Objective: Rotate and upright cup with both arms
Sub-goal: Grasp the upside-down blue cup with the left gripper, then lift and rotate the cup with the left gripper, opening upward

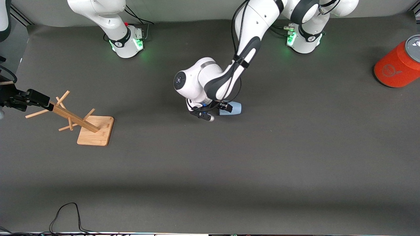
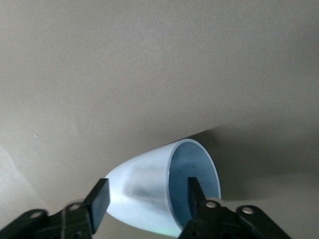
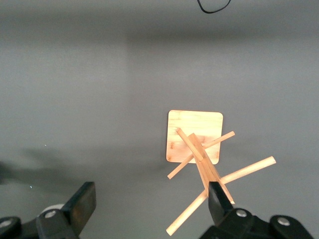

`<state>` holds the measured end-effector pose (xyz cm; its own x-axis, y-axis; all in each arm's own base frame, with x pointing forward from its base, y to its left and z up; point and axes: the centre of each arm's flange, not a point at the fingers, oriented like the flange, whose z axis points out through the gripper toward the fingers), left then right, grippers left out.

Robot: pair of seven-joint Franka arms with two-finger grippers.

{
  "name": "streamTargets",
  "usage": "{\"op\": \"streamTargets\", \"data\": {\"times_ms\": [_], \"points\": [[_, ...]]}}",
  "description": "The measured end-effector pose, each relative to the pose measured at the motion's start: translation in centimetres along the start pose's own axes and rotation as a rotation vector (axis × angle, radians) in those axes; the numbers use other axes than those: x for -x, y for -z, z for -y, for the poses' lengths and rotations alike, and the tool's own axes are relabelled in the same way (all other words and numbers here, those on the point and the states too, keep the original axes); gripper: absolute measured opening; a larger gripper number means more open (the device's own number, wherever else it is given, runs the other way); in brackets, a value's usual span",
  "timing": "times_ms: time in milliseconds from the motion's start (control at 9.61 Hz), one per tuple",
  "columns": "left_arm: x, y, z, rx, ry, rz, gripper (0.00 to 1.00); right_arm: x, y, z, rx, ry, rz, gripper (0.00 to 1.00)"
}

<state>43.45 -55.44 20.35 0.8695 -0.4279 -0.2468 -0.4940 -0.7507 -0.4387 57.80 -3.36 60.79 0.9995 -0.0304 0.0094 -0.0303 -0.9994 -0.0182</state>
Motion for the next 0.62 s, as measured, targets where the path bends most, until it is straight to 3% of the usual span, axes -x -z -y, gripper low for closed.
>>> {"op": "streamTargets", "data": {"times_ms": [104,312,416,624], "points": [[0.3,-0.3,-0.6,-0.018,-0.022,-0.004,0.63,0.0,0.0,0.0,0.002,0.012,0.0,1.0],[0.2,-0.3,-0.5,-0.036,-0.043,-0.013,0.28,0.0,0.0,0.0,0.002,0.021,0.0,1.0],[0.2,-0.1,-0.1,-0.051,-0.065,-0.008,0.15,0.0,0.0,0.0,0.002,0.022,0.0,1.0],[-0.1,1.6,1.2,-0.048,-0.109,-0.021,0.1,0.0,0.0,0.0,0.002,0.024,0.0,1.0]]}}
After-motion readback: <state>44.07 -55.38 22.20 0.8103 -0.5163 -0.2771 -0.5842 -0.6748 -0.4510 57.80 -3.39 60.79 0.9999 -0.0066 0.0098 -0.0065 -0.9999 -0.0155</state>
